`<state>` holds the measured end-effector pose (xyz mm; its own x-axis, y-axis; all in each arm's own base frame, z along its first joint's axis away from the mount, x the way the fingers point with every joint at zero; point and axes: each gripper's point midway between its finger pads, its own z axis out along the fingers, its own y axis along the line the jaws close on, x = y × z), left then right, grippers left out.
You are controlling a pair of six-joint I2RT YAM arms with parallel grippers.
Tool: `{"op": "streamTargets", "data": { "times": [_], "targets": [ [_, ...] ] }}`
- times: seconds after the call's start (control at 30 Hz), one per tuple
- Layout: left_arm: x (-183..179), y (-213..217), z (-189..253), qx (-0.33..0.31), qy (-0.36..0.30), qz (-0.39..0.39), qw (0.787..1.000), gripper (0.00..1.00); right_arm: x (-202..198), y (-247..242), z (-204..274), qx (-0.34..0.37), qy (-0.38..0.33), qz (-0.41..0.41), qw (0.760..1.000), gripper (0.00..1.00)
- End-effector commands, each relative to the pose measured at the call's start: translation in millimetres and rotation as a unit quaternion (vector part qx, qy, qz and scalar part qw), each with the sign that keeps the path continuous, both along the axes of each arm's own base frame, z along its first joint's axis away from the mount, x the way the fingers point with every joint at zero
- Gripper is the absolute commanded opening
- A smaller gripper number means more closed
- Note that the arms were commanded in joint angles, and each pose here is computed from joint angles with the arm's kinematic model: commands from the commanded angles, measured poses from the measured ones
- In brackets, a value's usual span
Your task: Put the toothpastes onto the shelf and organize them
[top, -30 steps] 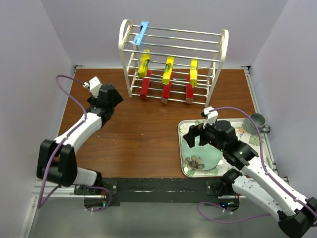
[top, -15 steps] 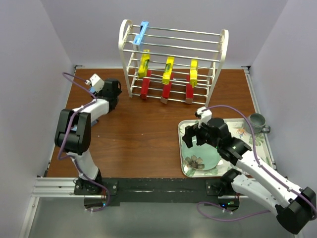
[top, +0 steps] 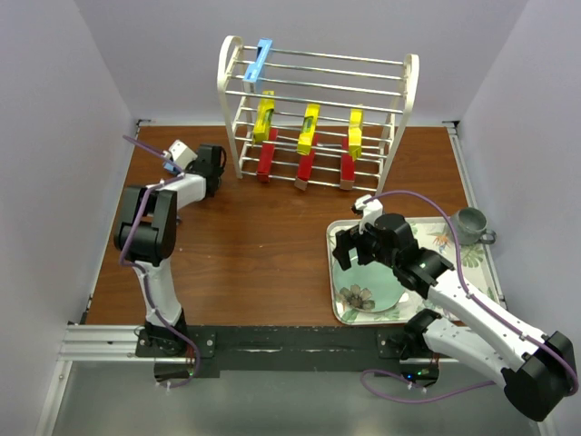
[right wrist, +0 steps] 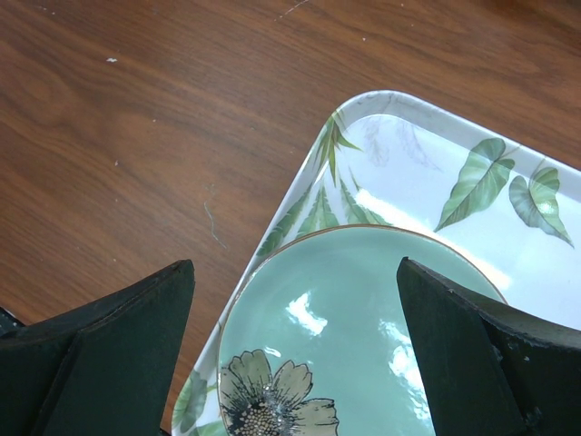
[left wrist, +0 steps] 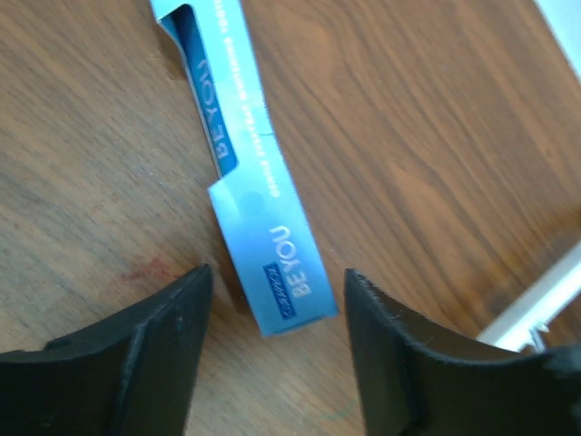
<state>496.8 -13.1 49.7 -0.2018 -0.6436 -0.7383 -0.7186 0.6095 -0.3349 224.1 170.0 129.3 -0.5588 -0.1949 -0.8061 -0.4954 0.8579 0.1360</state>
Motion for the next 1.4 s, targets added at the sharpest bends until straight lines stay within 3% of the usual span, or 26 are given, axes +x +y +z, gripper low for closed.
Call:
{"op": "streamTargets", "data": {
  "times": [0.0, 0.37, 0.5, 0.77, 0.97, 1.17, 1.37],
  "targets": [
    [8, 13, 6, 0.003, -0.007, 0.026, 1.000, 0.61, 8, 5, 14, 0.010, -0.029, 0.006, 1.000, 0.98],
    [-21, 18, 7, 0.021, 0.031, 0.013, 0.999, 0.29, 9, 7, 15, 0.012, -0.030, 0.008, 0.999, 0.98],
    [-42, 29, 26, 0.051, 0.042, 0.012, 0.998, 0.24, 9, 7, 16, 0.014, -0.032, 0.008, 0.999, 0.98],
    [-69, 53, 107, 0.127, 0.021, 0.010, 0.992, 0.22, 9, 7, 19, 0.017, -0.035, 0.007, 0.999, 0.98],
    [-83, 60, 191, 0.151, -0.042, 0.003, 0.988, 0.21, 8, 6, 25, 0.025, -0.042, 0.006, 0.999, 0.98],
    [-88, 45, 276, 0.174, -0.111, -0.076, 0.976, 0.15, 7, 7, 31, 0.042, -0.054, 0.002, 0.998, 0.98],
    [-94, 11, 340, 0.202, -0.138, -0.165, 0.955, 0.12, 6, 5, 40, 0.046, -0.061, -0.001, 0.997, 0.98]
  ]
}}
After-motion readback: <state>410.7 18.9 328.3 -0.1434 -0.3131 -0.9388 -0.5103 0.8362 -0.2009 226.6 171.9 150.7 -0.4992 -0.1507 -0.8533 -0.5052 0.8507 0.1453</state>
